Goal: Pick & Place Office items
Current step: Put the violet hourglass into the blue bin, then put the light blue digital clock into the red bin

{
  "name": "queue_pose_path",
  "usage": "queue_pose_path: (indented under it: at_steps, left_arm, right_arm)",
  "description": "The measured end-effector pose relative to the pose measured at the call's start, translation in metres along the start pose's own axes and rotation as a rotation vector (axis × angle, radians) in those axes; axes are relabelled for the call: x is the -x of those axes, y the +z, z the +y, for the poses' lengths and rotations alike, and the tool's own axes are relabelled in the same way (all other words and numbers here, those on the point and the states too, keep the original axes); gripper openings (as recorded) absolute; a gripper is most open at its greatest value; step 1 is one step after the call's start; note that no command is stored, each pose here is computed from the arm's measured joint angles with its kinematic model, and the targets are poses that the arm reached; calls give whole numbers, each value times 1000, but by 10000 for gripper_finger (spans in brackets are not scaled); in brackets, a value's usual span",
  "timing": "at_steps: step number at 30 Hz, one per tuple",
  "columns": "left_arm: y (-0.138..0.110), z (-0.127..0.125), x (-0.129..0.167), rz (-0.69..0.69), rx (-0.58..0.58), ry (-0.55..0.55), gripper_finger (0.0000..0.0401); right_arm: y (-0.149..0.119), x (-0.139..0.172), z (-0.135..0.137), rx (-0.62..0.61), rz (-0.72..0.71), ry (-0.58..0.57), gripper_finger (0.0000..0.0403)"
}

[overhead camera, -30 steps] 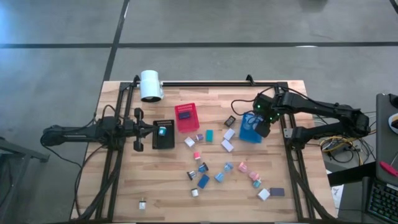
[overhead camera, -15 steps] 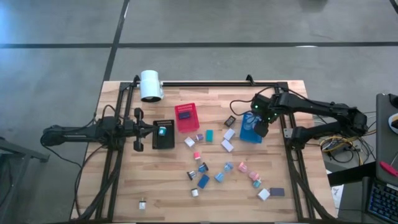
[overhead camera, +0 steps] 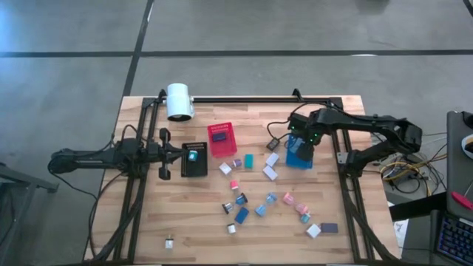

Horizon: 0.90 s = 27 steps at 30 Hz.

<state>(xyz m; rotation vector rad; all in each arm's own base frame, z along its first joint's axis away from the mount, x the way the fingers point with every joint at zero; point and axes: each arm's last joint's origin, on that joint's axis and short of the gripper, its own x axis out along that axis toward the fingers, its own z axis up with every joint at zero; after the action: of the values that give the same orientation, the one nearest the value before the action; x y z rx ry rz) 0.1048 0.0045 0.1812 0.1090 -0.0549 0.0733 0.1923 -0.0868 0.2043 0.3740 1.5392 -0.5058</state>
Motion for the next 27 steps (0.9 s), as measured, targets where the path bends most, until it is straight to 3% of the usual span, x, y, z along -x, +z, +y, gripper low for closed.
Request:
queue_pose_path:
  at_steps: [15,22,25,27]
  left_arm:
    - [-1,0,0,4,0,0,7]
    - [-1,0,0,3,1,0,7]
    - [-1,0,0,4,7,0,7]
    - [-1,0,0,4,13,0,7]
  right_arm:
    - [8,13,0,17,-44,6,256]
    - [4,48,-3,24,1,1,288]
    - [-4,76,-7,23,-120,15,291]
    - [-10,97,-7,50,-313,36,287]
